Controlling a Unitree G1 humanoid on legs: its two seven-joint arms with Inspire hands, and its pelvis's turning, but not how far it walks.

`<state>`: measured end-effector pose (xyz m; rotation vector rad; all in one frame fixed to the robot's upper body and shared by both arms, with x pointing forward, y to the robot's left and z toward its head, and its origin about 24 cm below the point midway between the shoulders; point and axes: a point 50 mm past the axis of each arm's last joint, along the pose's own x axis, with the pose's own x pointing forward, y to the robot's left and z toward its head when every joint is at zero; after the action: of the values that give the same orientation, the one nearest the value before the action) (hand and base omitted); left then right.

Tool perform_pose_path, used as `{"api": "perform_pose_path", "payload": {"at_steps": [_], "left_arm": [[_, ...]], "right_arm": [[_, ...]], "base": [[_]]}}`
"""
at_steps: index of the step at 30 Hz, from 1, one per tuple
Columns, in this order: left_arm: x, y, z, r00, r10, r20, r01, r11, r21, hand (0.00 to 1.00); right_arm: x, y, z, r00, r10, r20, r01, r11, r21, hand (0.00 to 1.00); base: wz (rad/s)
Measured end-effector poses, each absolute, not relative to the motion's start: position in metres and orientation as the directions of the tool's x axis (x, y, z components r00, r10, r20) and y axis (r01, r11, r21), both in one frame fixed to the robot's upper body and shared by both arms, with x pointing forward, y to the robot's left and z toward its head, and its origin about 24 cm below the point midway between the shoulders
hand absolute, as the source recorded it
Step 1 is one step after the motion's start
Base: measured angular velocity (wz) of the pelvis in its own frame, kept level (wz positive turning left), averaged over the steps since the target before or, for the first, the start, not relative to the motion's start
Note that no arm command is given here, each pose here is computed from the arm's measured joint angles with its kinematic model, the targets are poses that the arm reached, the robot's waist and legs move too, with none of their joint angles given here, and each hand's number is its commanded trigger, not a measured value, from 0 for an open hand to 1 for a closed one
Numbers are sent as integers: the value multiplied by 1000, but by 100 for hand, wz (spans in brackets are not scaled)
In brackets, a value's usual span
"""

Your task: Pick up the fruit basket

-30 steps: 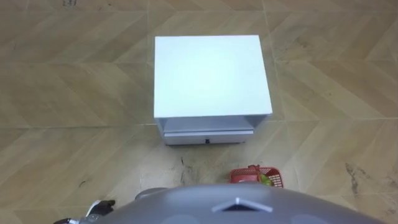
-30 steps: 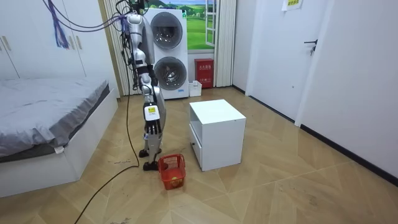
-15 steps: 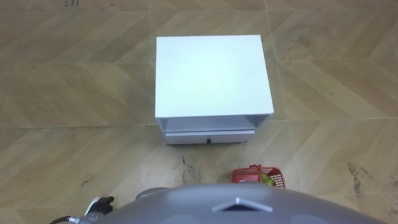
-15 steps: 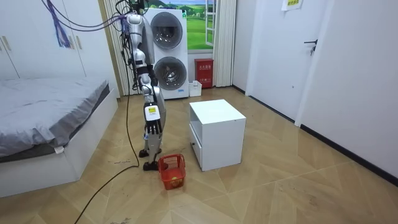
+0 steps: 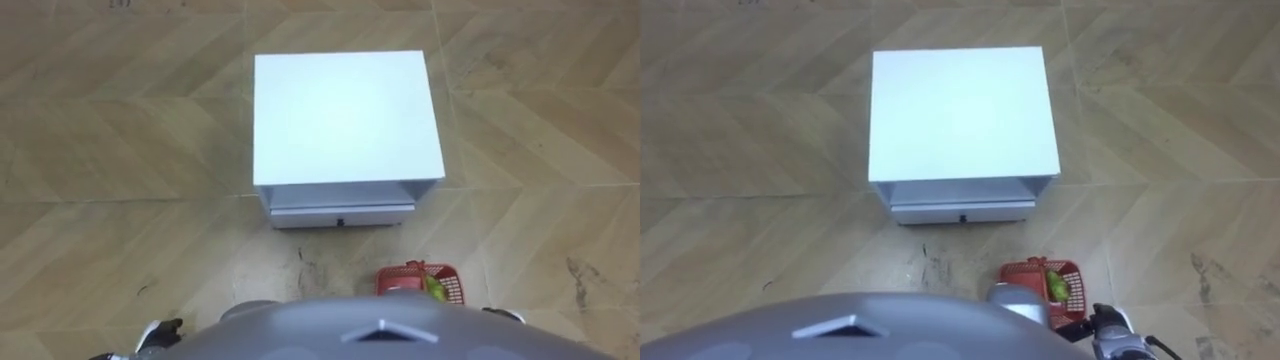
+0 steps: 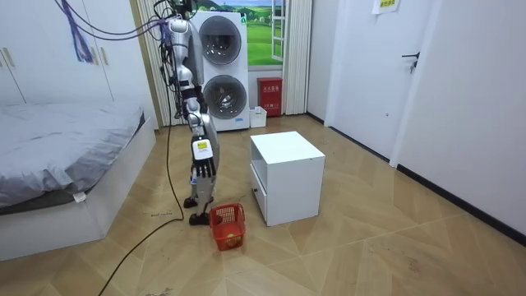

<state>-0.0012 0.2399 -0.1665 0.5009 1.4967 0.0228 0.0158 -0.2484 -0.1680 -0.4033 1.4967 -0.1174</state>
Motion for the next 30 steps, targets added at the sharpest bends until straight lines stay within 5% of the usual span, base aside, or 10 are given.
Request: {"api": "perform_pose_path", "payload": {"at_steps": [13, 20, 30], "left_arm": [[23, 258, -162, 189, 322, -928, 251, 897, 363, 0], [51, 258, -161, 221, 318, -922, 215, 906, 364, 0], [74, 266, -157, 266, 350, -898, 108, 915, 389, 0]], "right_arm": [[53, -262, -158, 212, -359, -909, -43, 926, -375, 0], [148, -248, -137, 493, -314, -811, 31, 938, -345, 0], [200, -243, -108, 630, -406, -662, 209, 910, -358, 0]], "base": [[2], [-4], [13]]}}
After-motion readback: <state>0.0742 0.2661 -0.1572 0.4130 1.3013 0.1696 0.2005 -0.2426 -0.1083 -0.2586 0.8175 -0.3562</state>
